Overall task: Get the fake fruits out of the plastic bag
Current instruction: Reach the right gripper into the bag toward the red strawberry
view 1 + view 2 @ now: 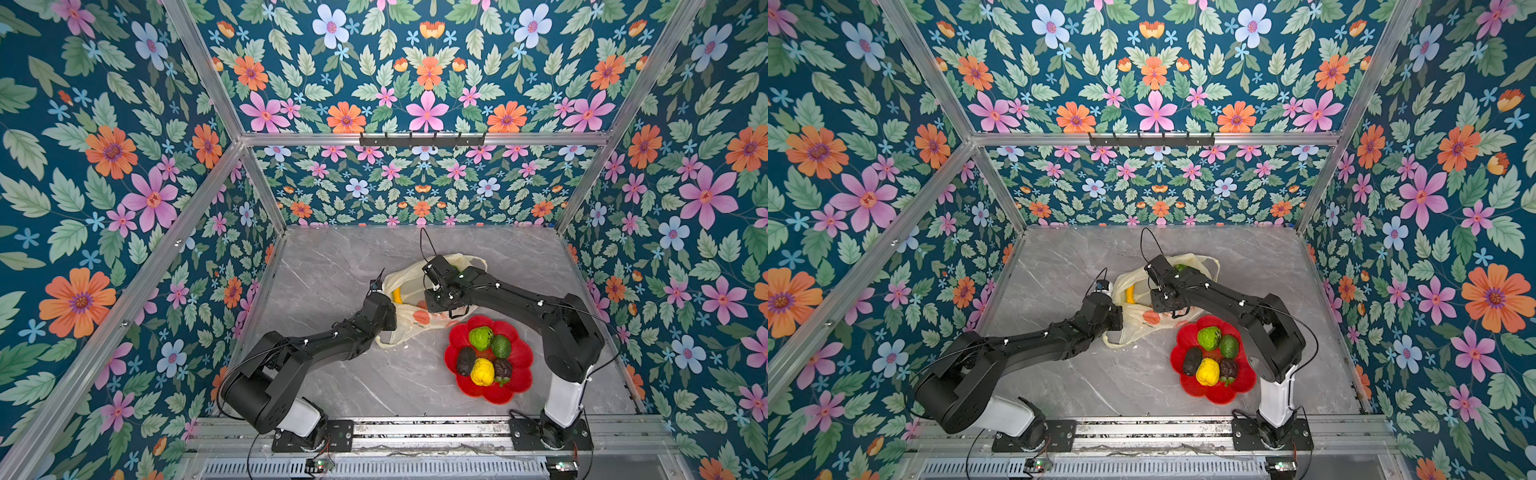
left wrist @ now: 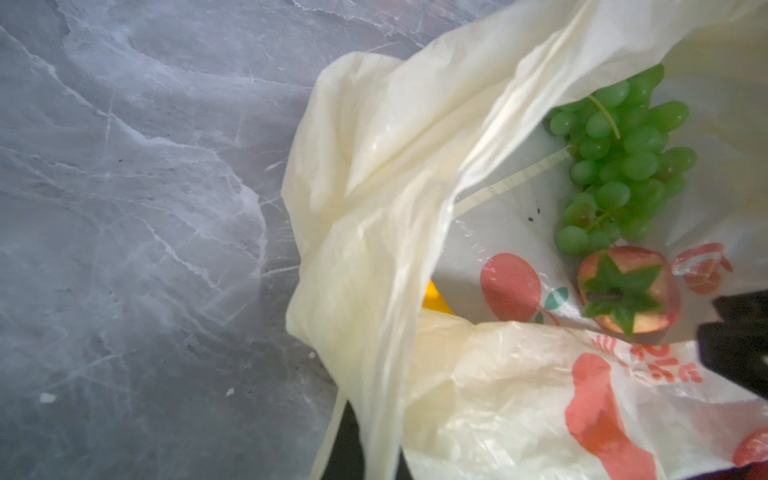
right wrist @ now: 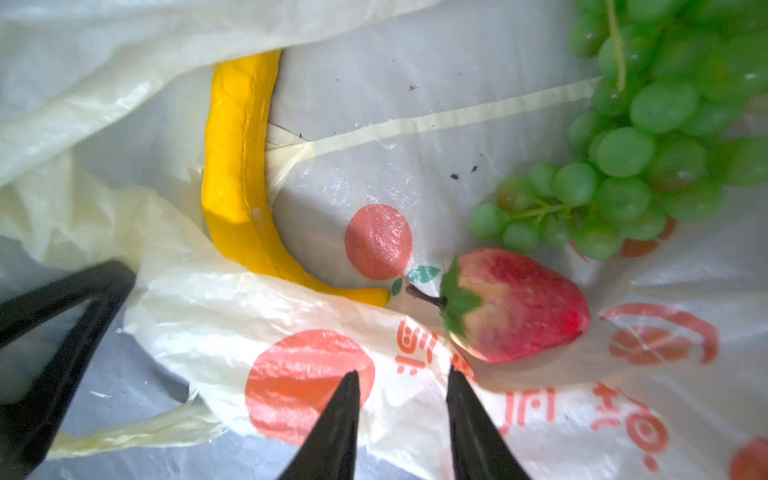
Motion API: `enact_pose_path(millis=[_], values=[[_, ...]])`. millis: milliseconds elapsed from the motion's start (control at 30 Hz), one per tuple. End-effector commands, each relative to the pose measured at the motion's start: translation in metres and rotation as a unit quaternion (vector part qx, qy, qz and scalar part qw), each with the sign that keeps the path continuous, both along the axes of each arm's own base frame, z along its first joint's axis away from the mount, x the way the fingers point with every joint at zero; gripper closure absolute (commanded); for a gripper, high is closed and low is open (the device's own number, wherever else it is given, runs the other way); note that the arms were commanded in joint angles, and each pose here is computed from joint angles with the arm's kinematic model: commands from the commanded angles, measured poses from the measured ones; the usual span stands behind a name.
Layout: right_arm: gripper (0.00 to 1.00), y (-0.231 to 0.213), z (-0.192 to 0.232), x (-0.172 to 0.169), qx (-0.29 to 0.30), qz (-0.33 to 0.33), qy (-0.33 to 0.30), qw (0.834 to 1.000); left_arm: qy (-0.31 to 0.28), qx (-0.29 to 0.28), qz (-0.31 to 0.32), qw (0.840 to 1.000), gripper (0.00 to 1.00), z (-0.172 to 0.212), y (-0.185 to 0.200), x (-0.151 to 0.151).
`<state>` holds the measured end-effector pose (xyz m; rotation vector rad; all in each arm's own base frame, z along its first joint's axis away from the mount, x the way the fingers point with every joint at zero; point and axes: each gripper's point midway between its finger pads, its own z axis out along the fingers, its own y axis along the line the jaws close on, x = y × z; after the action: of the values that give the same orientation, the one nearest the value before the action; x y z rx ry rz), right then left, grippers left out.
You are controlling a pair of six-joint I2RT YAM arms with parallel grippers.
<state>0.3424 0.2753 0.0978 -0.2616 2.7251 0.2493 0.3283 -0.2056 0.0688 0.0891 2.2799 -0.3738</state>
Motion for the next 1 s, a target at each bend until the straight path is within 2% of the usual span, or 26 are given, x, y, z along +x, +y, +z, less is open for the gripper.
enact_pose_path(millis=[0,133,467,667,967], values=[[0.63,-0.015,0.005,-0.007,-0.027,-0.021,-0.002,0.999,-0.003,0.000,-0.014,1.000,0.96,0.002,-0.007,0.000],[0.64,-0.014,0.011,-0.007,-0.057,-0.031,-0.020,0.998,-0.005,0.000,-0.018,1.000,0.96,0.003,-0.010,0.000],[0.65,-0.004,-0.012,0.005,-0.141,-0.034,-0.018,0.989,-0.014,0.002,-0.014,1.000,0.95,0.009,-0.009,-0.002],[0.65,0.003,-0.012,0.016,-0.188,0.005,-0.048,0.981,-0.014,-0.001,-0.013,1.000,0.95,0.008,-0.009,-0.002],[0.66,0.016,-0.025,0.024,-0.209,0.092,-0.065,0.972,-0.021,0.004,0.005,1.000,0.95,0.010,-0.002,-0.001]])
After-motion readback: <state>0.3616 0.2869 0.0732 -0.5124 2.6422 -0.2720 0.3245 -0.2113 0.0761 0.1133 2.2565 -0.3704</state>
